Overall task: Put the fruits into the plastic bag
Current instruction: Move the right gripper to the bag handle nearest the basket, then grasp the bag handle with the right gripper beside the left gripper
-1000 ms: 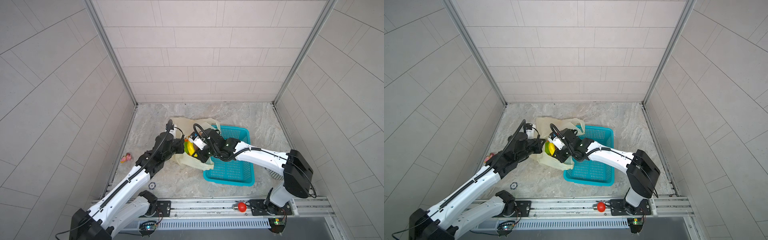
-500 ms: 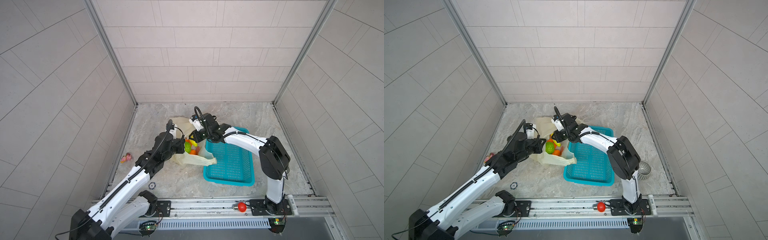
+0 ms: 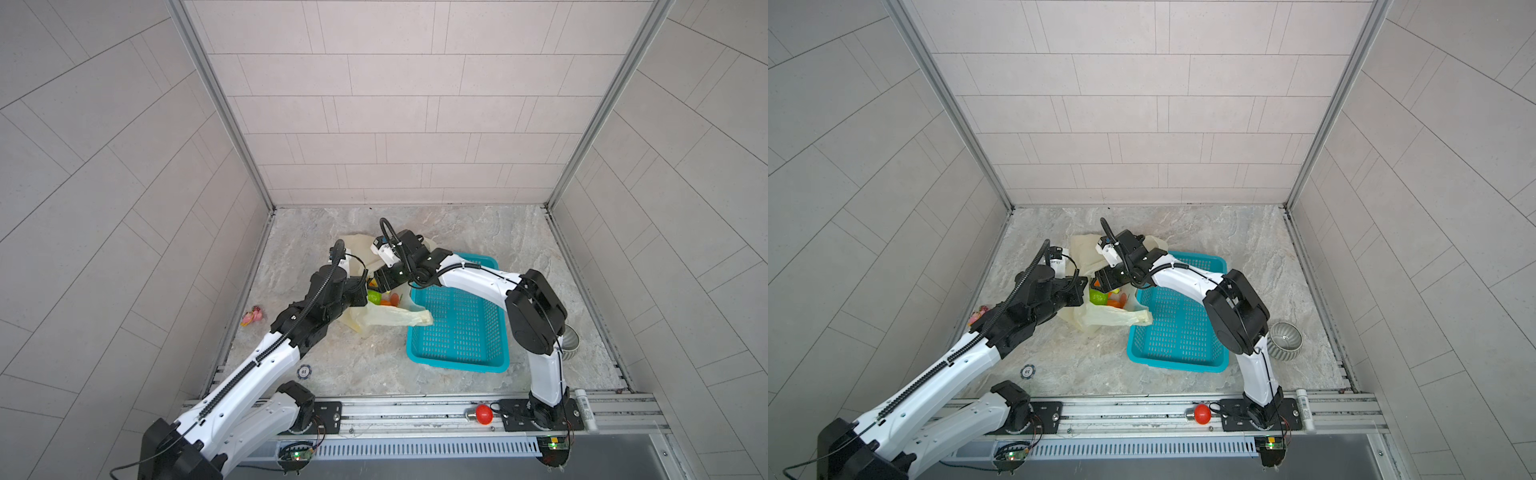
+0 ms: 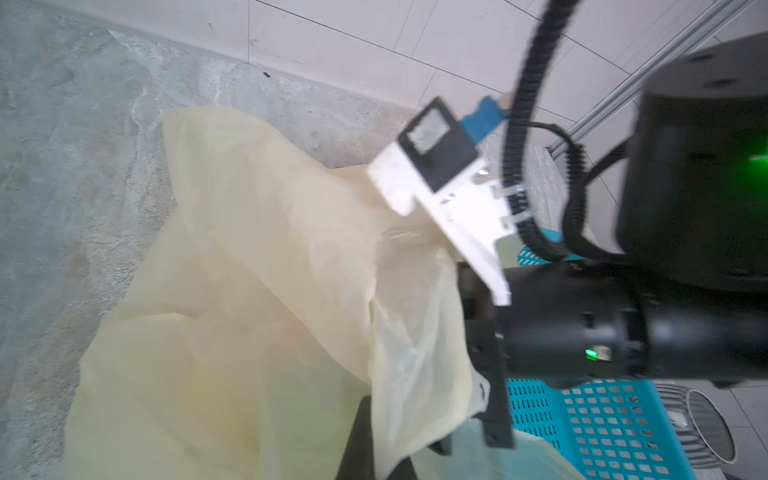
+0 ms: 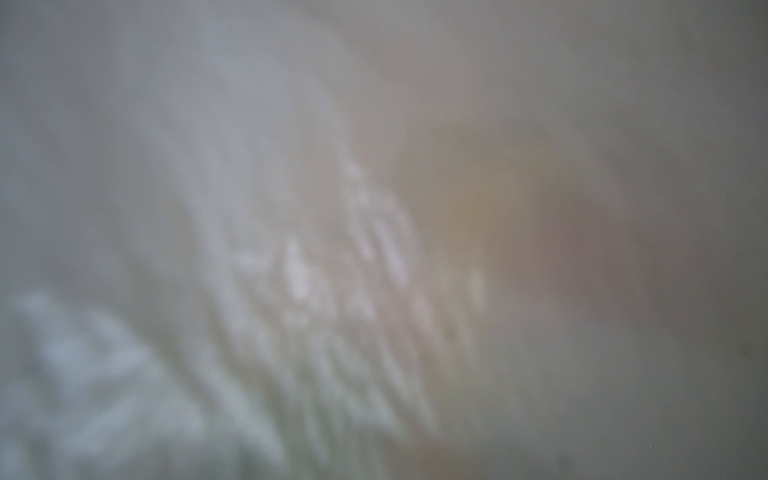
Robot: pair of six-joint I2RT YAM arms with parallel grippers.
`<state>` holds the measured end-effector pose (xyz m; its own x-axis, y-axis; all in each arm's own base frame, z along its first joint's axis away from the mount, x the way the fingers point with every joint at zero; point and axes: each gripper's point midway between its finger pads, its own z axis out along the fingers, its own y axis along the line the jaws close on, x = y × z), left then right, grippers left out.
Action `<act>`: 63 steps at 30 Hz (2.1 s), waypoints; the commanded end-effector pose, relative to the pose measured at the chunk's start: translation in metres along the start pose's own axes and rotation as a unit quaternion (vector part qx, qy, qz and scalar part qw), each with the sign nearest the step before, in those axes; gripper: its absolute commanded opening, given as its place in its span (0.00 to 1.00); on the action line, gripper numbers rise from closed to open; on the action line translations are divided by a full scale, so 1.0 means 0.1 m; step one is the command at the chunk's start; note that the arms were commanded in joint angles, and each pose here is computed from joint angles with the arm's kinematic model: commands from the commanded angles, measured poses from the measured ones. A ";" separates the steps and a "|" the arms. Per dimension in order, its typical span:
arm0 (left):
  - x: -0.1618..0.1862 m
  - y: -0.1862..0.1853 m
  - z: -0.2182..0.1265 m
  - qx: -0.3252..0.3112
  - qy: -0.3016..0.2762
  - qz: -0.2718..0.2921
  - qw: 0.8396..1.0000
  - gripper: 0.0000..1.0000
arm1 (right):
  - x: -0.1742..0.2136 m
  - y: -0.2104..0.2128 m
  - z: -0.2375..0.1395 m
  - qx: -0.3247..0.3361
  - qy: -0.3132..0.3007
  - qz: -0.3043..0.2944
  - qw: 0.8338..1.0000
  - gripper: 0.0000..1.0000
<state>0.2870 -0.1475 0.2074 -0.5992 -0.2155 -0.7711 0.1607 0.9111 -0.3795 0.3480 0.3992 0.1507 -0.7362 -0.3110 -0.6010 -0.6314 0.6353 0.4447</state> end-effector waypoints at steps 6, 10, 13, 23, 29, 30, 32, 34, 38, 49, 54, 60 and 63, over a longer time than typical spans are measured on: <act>-0.04 0.16 -0.04 -0.046 -0.020 -0.014 0.999 0.00 | -0.09 0.22 -0.90 0.012 -0.065 -0.059 0.996 0.71; -0.04 0.20 -0.05 -0.058 -0.017 -0.015 0.998 0.00 | 0.08 0.22 -1.13 0.026 -0.058 -0.081 0.995 0.71; -0.04 0.24 -0.05 -0.071 -0.015 -0.014 0.997 0.00 | 0.20 0.21 -1.29 0.039 -0.055 -0.089 0.994 0.71; -0.03 0.29 -0.02 -0.086 -0.009 -0.017 0.996 0.00 | 0.60 0.25 -1.81 0.077 -0.057 -0.133 0.986 0.73; -0.01 0.28 0.01 -0.084 -0.007 -0.023 0.996 0.00 | 0.90 0.39 -1.80 0.083 -0.023 -0.178 0.980 0.75; -0.02 0.28 0.00 -0.083 -0.008 -0.023 0.996 0.00 | 0.91 0.39 -1.75 0.086 -0.022 -0.178 0.980 0.75; -0.02 0.27 0.01 -0.081 -0.008 -0.024 0.996 0.00 | 0.91 0.42 -1.64 0.082 -0.022 -0.178 0.980 0.75; -0.03 0.24 0.01 -0.074 -0.008 -0.024 0.997 0.00 | 0.82 0.38 -1.53 0.102 -0.032 -0.177 0.978 0.75; -0.08 0.14 -0.01 -0.049 -0.013 -0.020 0.998 0.00 | 0.60 0.15 -1.36 0.174 -0.045 -0.171 0.969 0.75; -0.27 0.08 -0.17 -0.037 -0.051 -0.019 0.998 0.56 | 0.15 -0.63 -1.19 0.328 -0.050 -0.138 0.933 0.75; -0.30 0.10 -0.23 -0.041 -0.063 -0.018 0.997 0.69 | 0.07 -0.75 -1.05 0.295 -0.052 -0.124 0.946 0.75; -0.32 0.08 -0.25 -0.031 -0.068 -0.015 0.997 0.84 | 0.02 -0.64 -0.85 0.248 -0.049 -0.139 0.957 0.75; -0.32 0.03 -0.25 -0.019 -0.068 -0.013 0.997 0.86 | 0.01 -0.68 -0.78 0.251 -0.044 -0.139 0.957 0.75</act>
<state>0.2864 -0.1243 0.2276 -0.5247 -0.2797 -0.8040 0.0747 0.9257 -0.3709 0.3662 0.2889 0.1665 -0.5484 -0.4639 -0.6957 -0.5589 0.8222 -0.1077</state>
